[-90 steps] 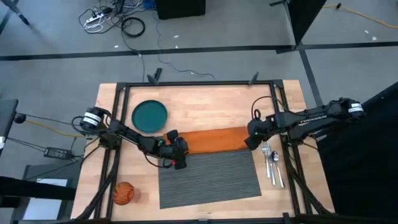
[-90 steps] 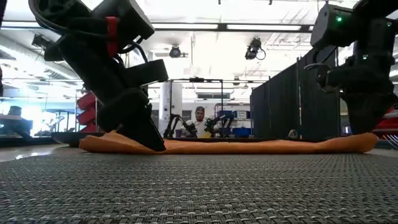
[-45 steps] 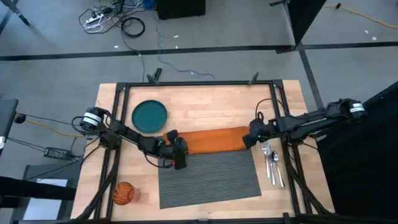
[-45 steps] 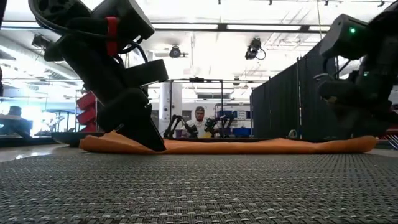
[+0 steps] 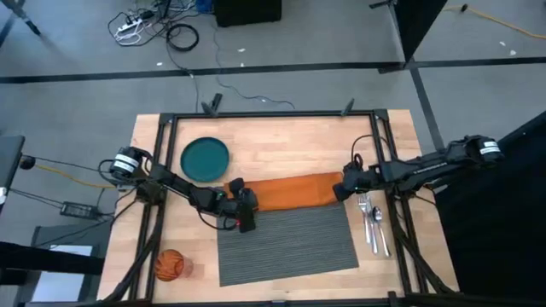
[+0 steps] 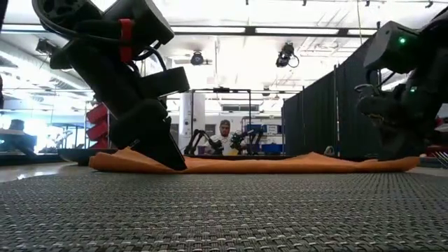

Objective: Set table place
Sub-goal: Fold the orange table napkin

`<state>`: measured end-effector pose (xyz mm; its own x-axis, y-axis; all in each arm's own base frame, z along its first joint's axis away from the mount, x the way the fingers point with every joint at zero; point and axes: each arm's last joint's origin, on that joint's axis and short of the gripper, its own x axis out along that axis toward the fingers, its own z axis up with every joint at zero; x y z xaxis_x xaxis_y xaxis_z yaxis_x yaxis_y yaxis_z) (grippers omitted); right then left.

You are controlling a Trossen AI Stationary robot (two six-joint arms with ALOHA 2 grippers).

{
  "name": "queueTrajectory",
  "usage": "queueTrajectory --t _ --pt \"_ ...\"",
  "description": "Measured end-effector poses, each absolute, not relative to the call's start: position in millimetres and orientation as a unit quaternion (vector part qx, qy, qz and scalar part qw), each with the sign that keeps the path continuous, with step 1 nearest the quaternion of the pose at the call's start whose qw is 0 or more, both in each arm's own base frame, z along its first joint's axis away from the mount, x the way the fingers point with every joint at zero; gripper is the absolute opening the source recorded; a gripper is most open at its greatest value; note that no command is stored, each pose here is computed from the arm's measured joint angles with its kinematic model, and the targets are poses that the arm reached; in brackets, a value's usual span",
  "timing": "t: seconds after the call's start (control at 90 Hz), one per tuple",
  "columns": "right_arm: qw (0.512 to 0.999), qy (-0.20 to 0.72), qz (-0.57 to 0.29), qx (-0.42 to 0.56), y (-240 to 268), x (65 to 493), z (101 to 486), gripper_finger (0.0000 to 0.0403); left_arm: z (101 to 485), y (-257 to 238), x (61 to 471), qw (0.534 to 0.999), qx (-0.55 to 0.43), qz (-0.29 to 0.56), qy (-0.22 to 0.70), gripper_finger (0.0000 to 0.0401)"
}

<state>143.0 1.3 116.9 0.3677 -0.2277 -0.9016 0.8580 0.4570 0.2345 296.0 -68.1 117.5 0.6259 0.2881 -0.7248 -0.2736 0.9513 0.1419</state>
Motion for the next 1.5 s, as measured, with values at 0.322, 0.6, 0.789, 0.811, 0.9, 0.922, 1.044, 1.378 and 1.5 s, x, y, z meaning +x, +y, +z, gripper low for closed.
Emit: queueTrajectory --t 0.322,0.6,0.789,0.811,0.9,0.922,1.044,1.378,1.5 --pt "0.78 0.402 -0.282 0.388 8.3 155.7 146.7 0.0 117.7 -68.2 296.4 0.903 0.008 0.155 0.401 0.0197" --pt "0.833 0.304 -0.235 0.399 8.5 173.7 184.9 0.0 117.8 -68.2 296.6 0.903 0.009 0.154 0.4 0.0197" --pt "0.857 0.248 -0.202 0.405 9.7 189.0 196.3 0.0 118.1 -68.4 297.0 0.904 0.01 0.153 0.398 0.0197" --pt "0.859 0.243 -0.199 0.405 9.8 190.8 196.7 0.0 118.1 -68.3 297.0 0.904 0.01 0.153 0.398 0.0197" --pt "0.871 0.206 -0.177 0.409 10.6 200.0 201.0 0.0 119.1 -68.6 298.0 0.905 0.014 0.151 0.398 0.0197" --pt "0.875 0.196 -0.17 0.409 10.8 202.3 202.4 0.0 119.3 -68.7 298.3 0.905 0.015 0.15 0.397 0.0197" --pt "0.886 0.16 -0.144 0.411 11.5 214.9 204.3 0.0 119.4 -68.8 298.5 0.905 0.015 0.149 0.397 0.0197" --pt "0.895 0.09 -0.106 0.424 10.0 251.9 188.6 0.0 119.6 -68.7 298.7 0.906 0.015 0.149 0.396 0.0197" --pt "0.893 0.081 -0.1 0.431 7.5 263.0 180.6 0.0 121.5 -68.9 299.0 0.908 0.021 0.145 0.393 0.0197"
